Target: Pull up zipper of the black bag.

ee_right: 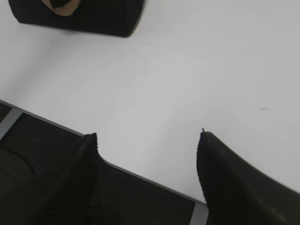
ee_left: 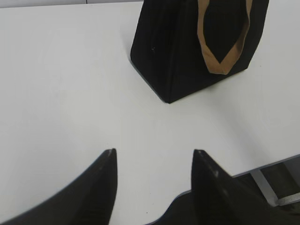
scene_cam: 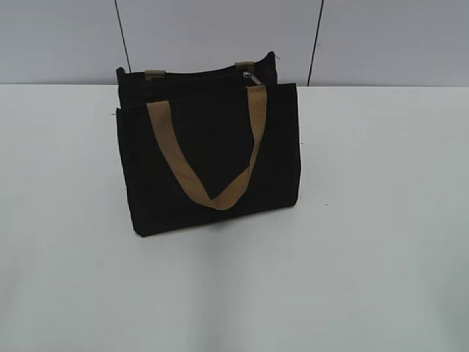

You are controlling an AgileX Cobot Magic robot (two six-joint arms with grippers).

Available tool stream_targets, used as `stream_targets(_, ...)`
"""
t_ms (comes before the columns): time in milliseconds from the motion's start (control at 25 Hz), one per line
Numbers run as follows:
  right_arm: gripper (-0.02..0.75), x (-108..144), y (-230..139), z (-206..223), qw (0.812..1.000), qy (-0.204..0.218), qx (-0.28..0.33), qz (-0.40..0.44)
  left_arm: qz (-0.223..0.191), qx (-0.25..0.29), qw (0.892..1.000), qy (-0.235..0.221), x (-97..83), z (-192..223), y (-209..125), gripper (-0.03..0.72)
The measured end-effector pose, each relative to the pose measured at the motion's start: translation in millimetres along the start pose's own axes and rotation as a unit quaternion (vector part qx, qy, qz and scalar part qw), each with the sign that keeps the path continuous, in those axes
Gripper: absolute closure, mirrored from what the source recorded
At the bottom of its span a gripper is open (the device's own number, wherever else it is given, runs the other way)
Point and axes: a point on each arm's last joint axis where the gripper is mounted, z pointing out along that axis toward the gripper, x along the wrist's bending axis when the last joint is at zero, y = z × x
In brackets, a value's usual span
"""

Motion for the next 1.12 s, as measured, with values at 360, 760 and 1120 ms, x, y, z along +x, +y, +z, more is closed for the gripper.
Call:
stream_targets(360,0.234,-5.3,-2.1,9.7,0.999,-0.029,-0.014,0.007,0.006,-0.002,1.0,0.0,0.0,-0.3,0.1,0.303)
stream_targets(760,0.234,-5.6,-1.7,10.0,0.999,-0.03,-0.017,0.007,0.006,-0.002,1.0,0.0,0.0,-0.3,0.1,0.321)
stream_targets(1120,0.234,-5.6,-1.7,10.0,0.999,-0.032,-0.017,0.008,-0.015,-0.006,0.999,0.042,-0.6,-0.1,0.1,0.357)
